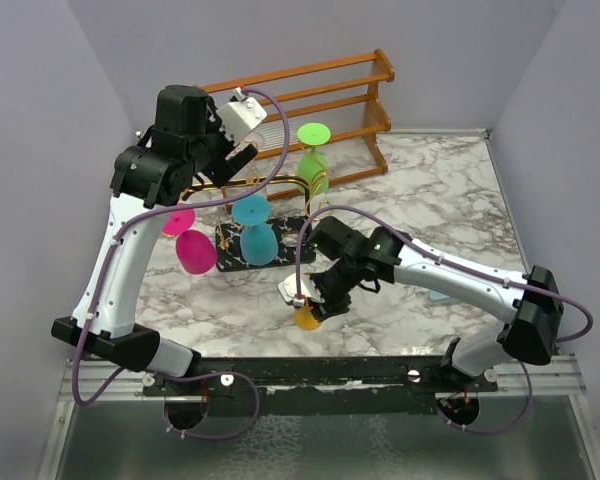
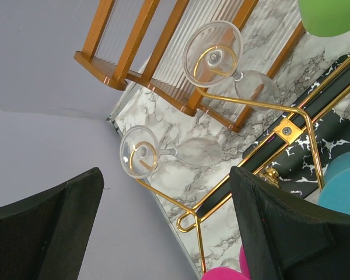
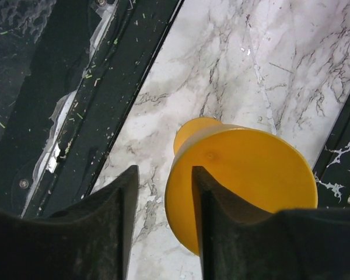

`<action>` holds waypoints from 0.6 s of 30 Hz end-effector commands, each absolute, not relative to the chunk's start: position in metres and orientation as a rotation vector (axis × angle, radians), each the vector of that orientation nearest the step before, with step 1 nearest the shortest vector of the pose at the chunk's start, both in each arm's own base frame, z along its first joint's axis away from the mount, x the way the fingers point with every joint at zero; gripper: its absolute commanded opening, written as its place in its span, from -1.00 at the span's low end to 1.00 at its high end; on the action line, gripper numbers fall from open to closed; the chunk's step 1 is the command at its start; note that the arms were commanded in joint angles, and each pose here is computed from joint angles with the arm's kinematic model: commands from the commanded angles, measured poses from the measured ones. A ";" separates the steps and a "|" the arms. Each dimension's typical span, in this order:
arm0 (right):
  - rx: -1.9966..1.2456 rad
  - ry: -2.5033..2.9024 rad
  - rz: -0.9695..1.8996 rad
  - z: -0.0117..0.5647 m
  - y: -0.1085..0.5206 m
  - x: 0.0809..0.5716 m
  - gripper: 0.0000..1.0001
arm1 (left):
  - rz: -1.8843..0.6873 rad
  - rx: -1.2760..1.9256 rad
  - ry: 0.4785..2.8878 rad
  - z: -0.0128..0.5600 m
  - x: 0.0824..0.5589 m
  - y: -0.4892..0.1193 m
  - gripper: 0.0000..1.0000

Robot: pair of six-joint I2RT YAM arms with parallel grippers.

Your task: Place the wine glass upside down on the wine glass rack

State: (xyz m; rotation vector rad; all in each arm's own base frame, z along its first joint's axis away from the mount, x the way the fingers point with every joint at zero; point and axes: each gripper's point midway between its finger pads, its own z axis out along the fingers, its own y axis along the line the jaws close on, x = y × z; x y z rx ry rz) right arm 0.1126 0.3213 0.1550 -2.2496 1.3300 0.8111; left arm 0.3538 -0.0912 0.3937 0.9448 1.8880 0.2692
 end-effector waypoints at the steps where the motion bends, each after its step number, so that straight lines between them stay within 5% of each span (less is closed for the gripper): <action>1: -2.268 1.310 0.793 0.161 0.323 0.114 -0.30 | 0.253 0.931 1.829 0.409 0.349 -0.092 0.84; 8: -2.268 1.298 0.759 0.168 0.318 0.115 -0.97 | 0.285 0.925 1.821 0.411 0.352 -0.088 0.84; 18: -2.212 1.396 0.617 0.171 0.289 0.140 -0.97 | 0.246 0.987 1.827 0.403 0.350 -0.096 0.98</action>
